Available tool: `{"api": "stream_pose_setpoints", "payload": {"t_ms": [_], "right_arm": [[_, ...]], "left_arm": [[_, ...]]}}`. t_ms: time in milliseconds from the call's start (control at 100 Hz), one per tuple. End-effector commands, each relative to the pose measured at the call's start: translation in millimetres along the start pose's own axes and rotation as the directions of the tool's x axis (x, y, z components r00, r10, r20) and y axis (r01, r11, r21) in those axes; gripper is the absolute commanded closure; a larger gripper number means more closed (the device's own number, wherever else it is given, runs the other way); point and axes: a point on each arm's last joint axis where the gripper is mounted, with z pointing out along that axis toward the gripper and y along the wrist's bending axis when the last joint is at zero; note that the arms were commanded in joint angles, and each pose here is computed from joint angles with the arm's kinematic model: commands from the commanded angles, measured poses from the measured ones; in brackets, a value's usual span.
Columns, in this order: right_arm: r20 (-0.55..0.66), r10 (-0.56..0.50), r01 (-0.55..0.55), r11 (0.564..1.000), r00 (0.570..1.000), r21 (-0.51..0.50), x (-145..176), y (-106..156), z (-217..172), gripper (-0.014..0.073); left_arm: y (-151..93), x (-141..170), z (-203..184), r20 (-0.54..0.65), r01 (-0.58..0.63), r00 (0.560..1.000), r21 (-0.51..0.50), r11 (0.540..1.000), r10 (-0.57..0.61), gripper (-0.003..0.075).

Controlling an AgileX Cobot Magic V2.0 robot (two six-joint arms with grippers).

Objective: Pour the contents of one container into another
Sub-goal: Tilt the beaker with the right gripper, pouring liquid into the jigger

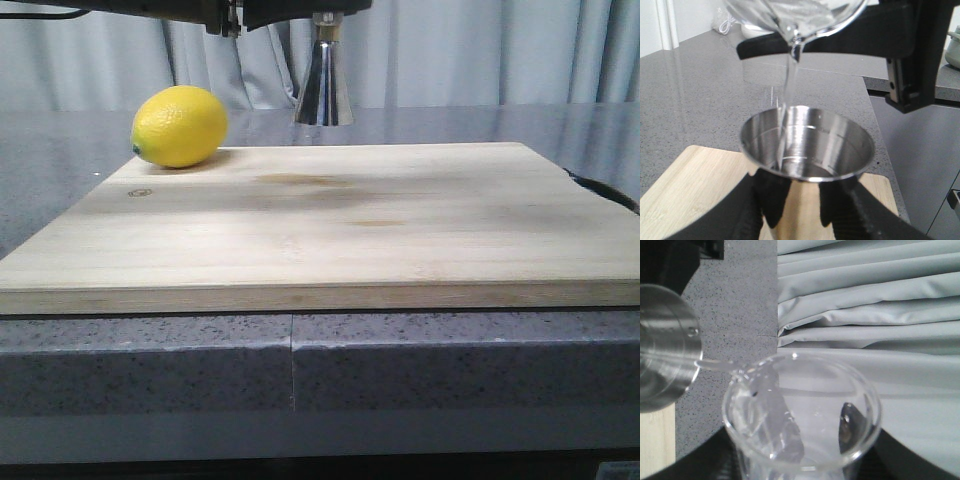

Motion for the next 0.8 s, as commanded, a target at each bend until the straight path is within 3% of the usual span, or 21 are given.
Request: {"api": "stream_pose_setpoints", "payload": {"t_ms": [0,790], "right_arm": [[0.047,-0.03,0.026,0.995,0.998,0.097,-3.3,-21.1,-13.1,0.0281],[0.046,-0.094,0.09,0.993,0.995,0.078,-7.4,-15.4,-6.4,0.0281]], "left_arm": [[-16.2,-35.9,-2.5,0.138,-0.049,0.99,0.076,0.996,0.038,0.0535],[-16.2,-35.9,-2.5,0.138,-0.049,0.99,0.076,0.996,0.038,0.0535]]}}
